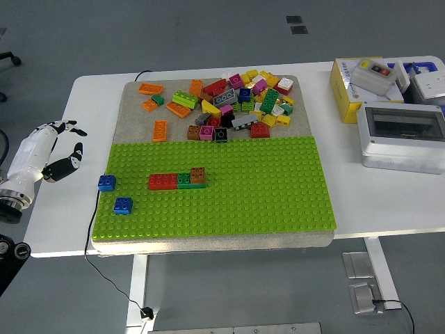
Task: Pick up the brick,pile it on top of brick,press brick,pick up the brick,pile it on top of brick,press brick
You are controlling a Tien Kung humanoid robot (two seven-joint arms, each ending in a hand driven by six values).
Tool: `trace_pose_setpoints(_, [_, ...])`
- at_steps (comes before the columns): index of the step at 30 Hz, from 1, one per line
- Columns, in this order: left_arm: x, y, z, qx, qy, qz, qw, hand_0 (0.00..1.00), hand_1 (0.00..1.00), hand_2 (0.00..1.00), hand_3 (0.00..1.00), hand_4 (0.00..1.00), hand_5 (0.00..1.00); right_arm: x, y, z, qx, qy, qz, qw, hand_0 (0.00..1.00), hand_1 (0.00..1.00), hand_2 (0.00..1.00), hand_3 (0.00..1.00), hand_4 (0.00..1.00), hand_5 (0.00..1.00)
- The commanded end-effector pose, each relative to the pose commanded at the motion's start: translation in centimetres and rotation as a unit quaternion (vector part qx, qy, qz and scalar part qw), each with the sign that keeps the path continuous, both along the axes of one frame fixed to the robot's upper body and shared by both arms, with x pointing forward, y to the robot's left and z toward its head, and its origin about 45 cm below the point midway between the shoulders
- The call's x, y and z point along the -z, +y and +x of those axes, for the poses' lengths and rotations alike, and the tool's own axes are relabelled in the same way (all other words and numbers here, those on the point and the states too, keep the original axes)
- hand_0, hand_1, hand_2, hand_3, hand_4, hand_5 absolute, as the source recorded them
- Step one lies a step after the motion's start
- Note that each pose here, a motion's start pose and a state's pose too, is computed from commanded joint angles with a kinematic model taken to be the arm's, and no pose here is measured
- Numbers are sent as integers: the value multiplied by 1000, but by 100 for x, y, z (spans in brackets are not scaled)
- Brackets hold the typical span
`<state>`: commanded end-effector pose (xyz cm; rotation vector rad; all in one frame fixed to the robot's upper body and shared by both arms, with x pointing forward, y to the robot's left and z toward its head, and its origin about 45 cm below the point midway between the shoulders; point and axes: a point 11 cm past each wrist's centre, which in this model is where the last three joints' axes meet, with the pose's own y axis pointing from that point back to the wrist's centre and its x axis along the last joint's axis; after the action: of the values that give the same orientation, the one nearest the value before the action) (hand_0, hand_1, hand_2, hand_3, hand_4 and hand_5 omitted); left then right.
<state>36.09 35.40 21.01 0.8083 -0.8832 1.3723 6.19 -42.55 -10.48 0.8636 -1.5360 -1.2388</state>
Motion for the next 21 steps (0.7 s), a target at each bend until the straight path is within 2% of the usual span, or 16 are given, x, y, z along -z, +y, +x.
trace_pose_setpoints(2, [12, 39, 6, -2, 8, 15, 1000, 974, 893, 853, 589, 469, 102, -8, -18, 13, -2, -1, -2, 1000, 716, 670, 705, 770, 620, 998])
trace_pose_setpoints(3, [23, 58, 10, -3, 14, 23, 1000, 998, 932, 902, 611, 504, 95, -13, -27, 22, -3, -1, -2, 1000, 718, 669, 705, 770, 615, 998])
trace_pose_setpoints(8, [86, 106, 45, -3, 55, 89, 995, 998, 932, 902, 611, 504, 95, -35, -64, 73, -10, -3, -6, 1000, 718, 669, 705, 770, 615, 998])
trace_pose_setpoints(9, [100, 103, 54, -2, 65, 106, 992, 998, 991, 972, 668, 621, 156, -39, -70, 85, -11, -4, -7, 1000, 718, 669, 705, 770, 615, 998])
trace_pose_setpoints(14, [108, 87, 80, 8, 96, 170, 981, 998, 991, 972, 668, 621, 156, -63, -101, 147, -22, -3, -9, 1000, 718, 669, 705, 770, 615, 998])
trace_pose_setpoints(15, [101, 84, 84, 10, 101, 177, 979, 998, 998, 998, 706, 699, 233, -67, -106, 157, -24, -2, -9, 1000, 718, 671, 694, 769, 611, 998])
trace_pose_setpoints(20, [99, 50, 109, 20, 124, 198, 972, 998, 998, 998, 706, 699, 233, -77, -114, 183, -30, 1, -10, 1000, 718, 671, 694, 769, 611, 998])
trace_pose_setpoints(21, [101, 46, 113, 21, 127, 198, 972, 998, 998, 998, 703, 736, 273, -79, -115, 187, -30, 1, -10, 999, 721, 673, 694, 768, 611, 998])
